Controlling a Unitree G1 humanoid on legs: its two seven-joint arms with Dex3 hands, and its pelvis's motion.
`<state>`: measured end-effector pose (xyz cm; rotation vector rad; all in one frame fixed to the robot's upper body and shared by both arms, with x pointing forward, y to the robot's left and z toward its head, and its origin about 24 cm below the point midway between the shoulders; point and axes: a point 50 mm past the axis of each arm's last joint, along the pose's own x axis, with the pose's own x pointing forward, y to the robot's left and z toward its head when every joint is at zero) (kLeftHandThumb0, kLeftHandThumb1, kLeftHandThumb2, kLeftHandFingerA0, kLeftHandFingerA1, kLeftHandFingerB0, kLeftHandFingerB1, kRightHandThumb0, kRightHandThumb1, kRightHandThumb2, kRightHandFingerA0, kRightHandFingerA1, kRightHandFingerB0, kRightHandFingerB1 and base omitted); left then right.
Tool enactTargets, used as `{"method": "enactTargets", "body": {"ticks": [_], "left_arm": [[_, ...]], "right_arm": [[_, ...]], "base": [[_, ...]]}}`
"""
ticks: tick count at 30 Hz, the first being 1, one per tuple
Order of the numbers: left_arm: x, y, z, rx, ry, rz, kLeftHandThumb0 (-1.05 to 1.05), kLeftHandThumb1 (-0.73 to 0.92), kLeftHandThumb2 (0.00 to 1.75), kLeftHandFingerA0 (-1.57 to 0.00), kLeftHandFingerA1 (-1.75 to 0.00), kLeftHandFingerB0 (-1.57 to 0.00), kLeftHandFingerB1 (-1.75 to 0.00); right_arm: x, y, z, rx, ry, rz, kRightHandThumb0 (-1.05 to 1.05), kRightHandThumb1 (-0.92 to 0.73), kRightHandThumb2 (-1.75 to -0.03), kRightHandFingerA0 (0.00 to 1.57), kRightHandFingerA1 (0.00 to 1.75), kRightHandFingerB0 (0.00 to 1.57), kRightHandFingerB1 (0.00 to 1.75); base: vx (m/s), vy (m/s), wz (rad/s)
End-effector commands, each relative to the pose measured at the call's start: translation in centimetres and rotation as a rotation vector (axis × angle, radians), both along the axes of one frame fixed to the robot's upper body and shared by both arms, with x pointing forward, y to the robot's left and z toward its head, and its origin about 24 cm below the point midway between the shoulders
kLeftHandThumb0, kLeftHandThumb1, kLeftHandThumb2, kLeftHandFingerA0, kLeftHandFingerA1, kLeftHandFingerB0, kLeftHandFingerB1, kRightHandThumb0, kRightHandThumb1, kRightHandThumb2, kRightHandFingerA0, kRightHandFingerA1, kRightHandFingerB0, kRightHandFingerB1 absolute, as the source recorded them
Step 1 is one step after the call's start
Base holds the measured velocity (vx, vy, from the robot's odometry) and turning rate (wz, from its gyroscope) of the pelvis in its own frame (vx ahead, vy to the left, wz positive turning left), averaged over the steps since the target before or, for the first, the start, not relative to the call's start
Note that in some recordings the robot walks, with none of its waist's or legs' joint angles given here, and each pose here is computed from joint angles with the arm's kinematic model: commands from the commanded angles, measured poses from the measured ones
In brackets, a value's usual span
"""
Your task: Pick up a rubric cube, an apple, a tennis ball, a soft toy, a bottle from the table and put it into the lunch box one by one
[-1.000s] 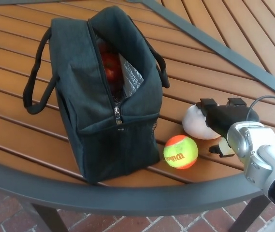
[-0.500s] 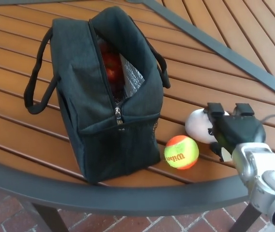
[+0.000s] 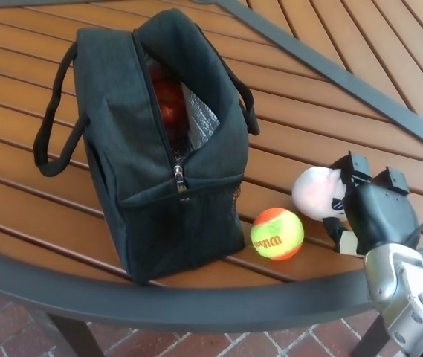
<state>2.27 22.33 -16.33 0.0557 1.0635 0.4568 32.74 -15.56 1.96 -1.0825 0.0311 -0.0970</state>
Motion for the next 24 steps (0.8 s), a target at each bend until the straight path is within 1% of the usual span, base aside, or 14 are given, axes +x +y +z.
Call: {"method": "enactTargets", "body": {"ticks": [1, 3, 4, 6, 9, 10, 11, 12, 13, 14, 15, 18, 19, 24], "left_arm": [[-0.2, 0.9, 0.5, 0.034, -0.058, -0.014, -0.15, 0.42, 1.16, -0.99, -1.29, -0.95, -1.13], [-0.2, 0.9, 0.5, 0.037, -0.052, -0.017, -0.15, 0.42, 1.13, -0.99, -1.26, -0.95, -1.11], [-0.1, 1.0, 0.5, 0.033, -0.052, -0.008, -0.15, 0.42, 1.15, -0.96, -1.36, -0.94, -1.15], [-0.1, 1.0, 0.5, 0.026, -0.057, 0.007, -0.15, 0.37, 1.20, -0.98, -1.36, -0.97, -1.15], [-0.2, 0.9, 0.5, 0.029, -0.058, -0.004, -0.18, 0.37, 1.20, -0.99, -1.33, -0.97, -1.16], [-0.3, 0.9, 0.5, 0.031, -0.056, -0.013, -0.14, 0.37, 1.20, -0.96, -1.37, -0.94, -1.17], [-0.3, 1.0, 0.5, 0.032, -0.055, -0.015, -0.14, 0.37, 1.20, -0.96, -1.37, -0.94, -1.17], [-0.3, 1.0, 0.5, 0.027, -0.053, -0.004, -0.17, 0.43, 1.13, -0.97, -1.32, -0.92, -1.12], [-0.4, 1.0, 0.5, 0.020, -0.050, 0.012, -0.17, 0.43, 1.13, -0.97, -1.32, -0.92, -1.12], [-0.4, 1.1, 0.5, 0.019, -0.050, 0.015, -0.17, 0.43, 1.13, -0.97, -1.32, -0.92, -1.12], [-0.4, 1.0, 0.5, 0.020, -0.054, 0.011, -0.14, 0.42, 1.15, -0.98, -1.35, -0.94, -1.15], [-0.2, 1.1, 0.5, 0.028, -0.057, 0.007, -0.18, 0.41, 1.13, -1.04, -1.27, -0.98, -1.11], [-0.1, 1.1, 0.5, 0.037, -0.049, 0.006, -0.17, 0.43, 1.09, -1.04, -1.21, -0.95, -1.07], [0.0, 1.0, 0.5, 0.040, -0.052, 0.007, -0.16, 0.43, 1.09, -0.96, -1.32, -0.92, -1.14]], "right_arm": [[-1.9, -0.5, 0.0, 0.292, -0.336, -0.120, -0.16, -0.57, -1.07, 0.87, 1.75, 0.72, 1.75], [-2.4, 0.0, 0.1, 0.389, -0.368, -0.120, -0.13, -0.61, -0.99, 0.83, 1.75, 0.70, 1.70], [-2.5, 0.3, 0.4, 0.466, -0.392, -0.136, -0.19, -0.60, -0.99, 0.84, 1.74, 0.73, 1.67], [-2.5, 0.6, 0.8, 0.571, -0.422, -0.178, -0.25, -0.64, -0.94, 0.83, 1.75, 0.73, 1.69], [-2.4, 0.7, 1.6, 0.749, -0.467, -0.261, -0.27, -0.61, -0.94, 0.86, 1.75, 0.74, 1.75], [-2.4, 0.7, 2.0, 0.811, -0.486, -0.286, -0.22, -0.55, -1.06, 0.89, 1.75, 0.76, 1.74], [-2.3, 0.7, 2.1, 0.827, -0.494, -0.291, -0.22, -0.55, -1.06, 0.89, 1.75, 0.76, 1.74], [-2.2, 0.7, 2.7, 0.984, -0.494, -0.322, -0.26, -0.54, -1.14, 1.26, 1.42, 1.10, 1.32], [-2.0, 0.7, 3.3, 1.176, -0.497, -0.346, -0.26, -0.54, -1.14, 1.26, 1.42, 1.10, 1.32], [-2.0, 0.7, 3.4, 1.215, -0.498, -0.349, -0.26, -0.54, -1.14, 1.26, 1.42, 1.10, 1.32], [-1.9, 0.7, 3.8, 1.251, -0.497, -0.356, -0.18, -0.65, -1.06, 1.05, 1.75, 0.80, 1.75], [-1.7, 0.8, 4.7, 1.376, -0.474, -0.357, -0.13, -0.62, -1.22, 1.06, 1.75, 0.83, 1.75], [-1.4, 0.8, 5.8, 1.537, -0.471, -0.348, -0.04, -0.43, -1.48, 1.07, 1.75, 0.81, 1.74], [-1.3, 0.8, 7.1, 1.662, -0.474, -0.328, -0.03, -0.47, -1.45, 1.06, 1.75, 0.80, 1.75]], "base": [[0.00, 0.000, 0.00], [0.00, 0.000, 0.00], [0.00, 0.000, 0.00], [0.00, 0.000, 0.00], [0.00, 0.000, 0.00], [0.00, 0.000, 0.00], [0.00, 0.000, 0.00], [0.00, 0.000, 0.00], [0.00, 0.000, 0.00], [0.00, 0.000, 0.00], [0.00, 0.000, 0.00], [0.00, 0.000, 0.00], [0.00, 0.000, 0.00], [0.00, 0.000, 0.00]]}}
